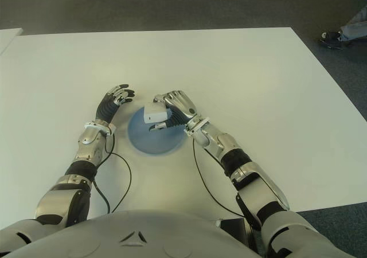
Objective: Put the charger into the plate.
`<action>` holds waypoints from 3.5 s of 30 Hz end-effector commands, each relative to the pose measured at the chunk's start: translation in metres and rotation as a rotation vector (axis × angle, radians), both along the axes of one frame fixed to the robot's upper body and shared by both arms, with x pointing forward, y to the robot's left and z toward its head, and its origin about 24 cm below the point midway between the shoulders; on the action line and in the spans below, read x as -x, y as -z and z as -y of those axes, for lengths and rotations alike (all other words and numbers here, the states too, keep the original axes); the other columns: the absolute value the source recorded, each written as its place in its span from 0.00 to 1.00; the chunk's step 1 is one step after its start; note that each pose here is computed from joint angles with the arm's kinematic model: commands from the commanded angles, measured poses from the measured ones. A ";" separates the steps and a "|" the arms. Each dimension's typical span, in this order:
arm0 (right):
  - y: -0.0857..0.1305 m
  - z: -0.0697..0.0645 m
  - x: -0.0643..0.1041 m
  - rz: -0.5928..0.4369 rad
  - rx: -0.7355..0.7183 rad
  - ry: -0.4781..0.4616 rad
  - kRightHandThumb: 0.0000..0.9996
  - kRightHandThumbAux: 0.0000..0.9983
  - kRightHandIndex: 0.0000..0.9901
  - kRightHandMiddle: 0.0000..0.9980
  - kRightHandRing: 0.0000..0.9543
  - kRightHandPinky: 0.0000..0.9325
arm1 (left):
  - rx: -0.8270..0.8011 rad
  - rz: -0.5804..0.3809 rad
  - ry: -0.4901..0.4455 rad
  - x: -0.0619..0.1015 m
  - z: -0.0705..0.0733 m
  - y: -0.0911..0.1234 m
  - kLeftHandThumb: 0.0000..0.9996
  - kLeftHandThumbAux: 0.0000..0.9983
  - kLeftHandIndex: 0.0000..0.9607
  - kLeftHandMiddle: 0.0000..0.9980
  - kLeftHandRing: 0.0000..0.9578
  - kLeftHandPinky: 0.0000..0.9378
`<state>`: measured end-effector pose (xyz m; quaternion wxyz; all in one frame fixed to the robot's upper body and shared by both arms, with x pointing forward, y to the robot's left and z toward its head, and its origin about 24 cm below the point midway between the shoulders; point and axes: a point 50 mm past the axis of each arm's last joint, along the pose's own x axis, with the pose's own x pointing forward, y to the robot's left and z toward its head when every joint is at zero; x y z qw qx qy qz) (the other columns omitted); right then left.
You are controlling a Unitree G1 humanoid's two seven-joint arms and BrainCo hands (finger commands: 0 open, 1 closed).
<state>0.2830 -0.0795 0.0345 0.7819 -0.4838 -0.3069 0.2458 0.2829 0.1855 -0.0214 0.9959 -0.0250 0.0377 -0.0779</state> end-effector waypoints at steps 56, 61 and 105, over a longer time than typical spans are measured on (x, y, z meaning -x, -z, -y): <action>-0.003 0.075 -0.012 -0.162 -0.207 0.300 0.19 0.22 0.00 0.00 0.00 0.00 | -0.007 -0.093 -0.003 0.009 -0.002 0.015 0.04 0.58 0.25 0.34 0.34 0.31; 0.012 0.096 -0.002 -0.181 -0.392 0.393 0.16 0.29 0.00 0.00 0.00 0.00 | -0.008 -0.096 -0.007 0.009 -0.003 0.015 0.03 0.57 0.26 0.34 0.34 0.32; 0.082 0.121 0.031 -0.698 -0.882 0.629 0.18 0.70 0.00 0.03 0.01 0.03 | -0.017 -0.099 -0.012 0.008 -0.009 0.016 0.03 0.55 0.26 0.34 0.33 0.30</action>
